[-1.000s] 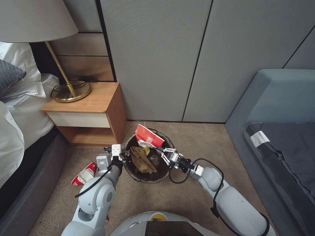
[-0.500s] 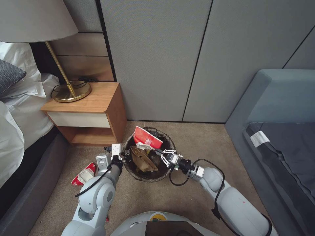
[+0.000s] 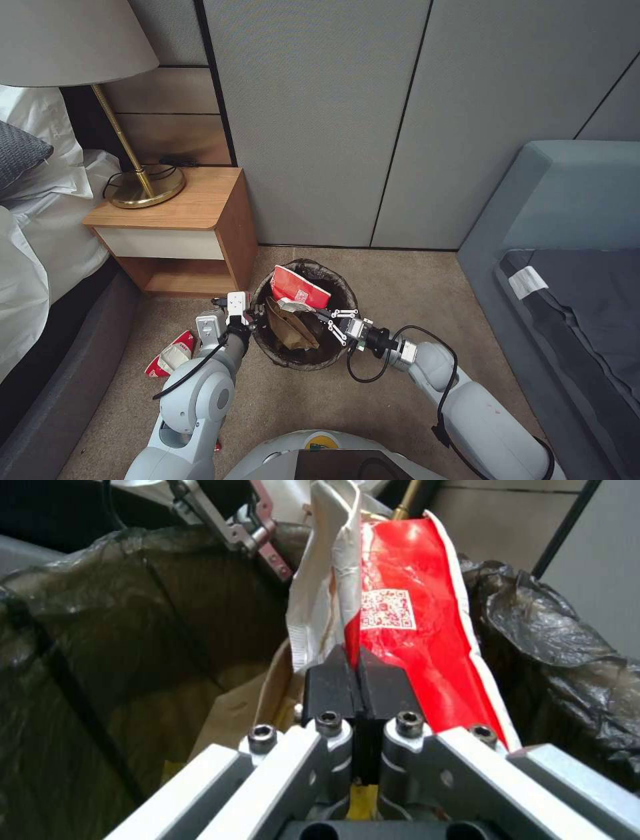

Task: Pick up the trash bin, then pick up the garbage from the floor and place it into the trash bin.

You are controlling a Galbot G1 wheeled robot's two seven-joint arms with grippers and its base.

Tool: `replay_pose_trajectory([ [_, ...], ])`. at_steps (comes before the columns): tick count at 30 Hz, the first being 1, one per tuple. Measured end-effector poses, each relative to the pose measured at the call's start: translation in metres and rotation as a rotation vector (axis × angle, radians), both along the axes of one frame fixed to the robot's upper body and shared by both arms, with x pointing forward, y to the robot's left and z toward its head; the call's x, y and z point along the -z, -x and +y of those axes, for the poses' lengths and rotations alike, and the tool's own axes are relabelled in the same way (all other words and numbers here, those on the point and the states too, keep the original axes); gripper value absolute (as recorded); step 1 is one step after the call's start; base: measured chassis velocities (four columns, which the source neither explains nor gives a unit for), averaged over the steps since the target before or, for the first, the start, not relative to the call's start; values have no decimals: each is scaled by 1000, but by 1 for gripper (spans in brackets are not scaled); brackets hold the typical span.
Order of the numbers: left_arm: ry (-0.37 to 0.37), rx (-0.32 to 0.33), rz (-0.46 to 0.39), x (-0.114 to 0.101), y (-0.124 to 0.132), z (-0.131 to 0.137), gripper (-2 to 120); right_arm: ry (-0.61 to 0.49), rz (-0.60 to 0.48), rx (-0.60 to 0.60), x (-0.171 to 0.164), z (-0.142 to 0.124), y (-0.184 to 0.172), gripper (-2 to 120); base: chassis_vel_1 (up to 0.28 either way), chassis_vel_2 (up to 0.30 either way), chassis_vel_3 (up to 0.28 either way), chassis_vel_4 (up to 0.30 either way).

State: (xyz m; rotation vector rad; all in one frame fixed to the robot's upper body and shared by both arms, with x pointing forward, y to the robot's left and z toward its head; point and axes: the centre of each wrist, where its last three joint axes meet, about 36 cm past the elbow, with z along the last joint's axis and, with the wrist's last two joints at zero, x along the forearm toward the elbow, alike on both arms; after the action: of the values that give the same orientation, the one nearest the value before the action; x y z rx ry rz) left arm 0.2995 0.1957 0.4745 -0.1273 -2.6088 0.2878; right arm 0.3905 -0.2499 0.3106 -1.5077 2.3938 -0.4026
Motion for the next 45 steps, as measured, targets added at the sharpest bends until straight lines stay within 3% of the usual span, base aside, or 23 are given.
replay_pose_trajectory([
  [40, 2, -16, -9, -1, -3, 2, 2, -10, 11, -40, -8, -15, 2, -1, 0, 0, 0, 0],
  [45, 4, -15, -10, 0, -3, 2, 2, -11, 8, -36, -8, -14, -1, 18, 0, 0, 0, 0],
])
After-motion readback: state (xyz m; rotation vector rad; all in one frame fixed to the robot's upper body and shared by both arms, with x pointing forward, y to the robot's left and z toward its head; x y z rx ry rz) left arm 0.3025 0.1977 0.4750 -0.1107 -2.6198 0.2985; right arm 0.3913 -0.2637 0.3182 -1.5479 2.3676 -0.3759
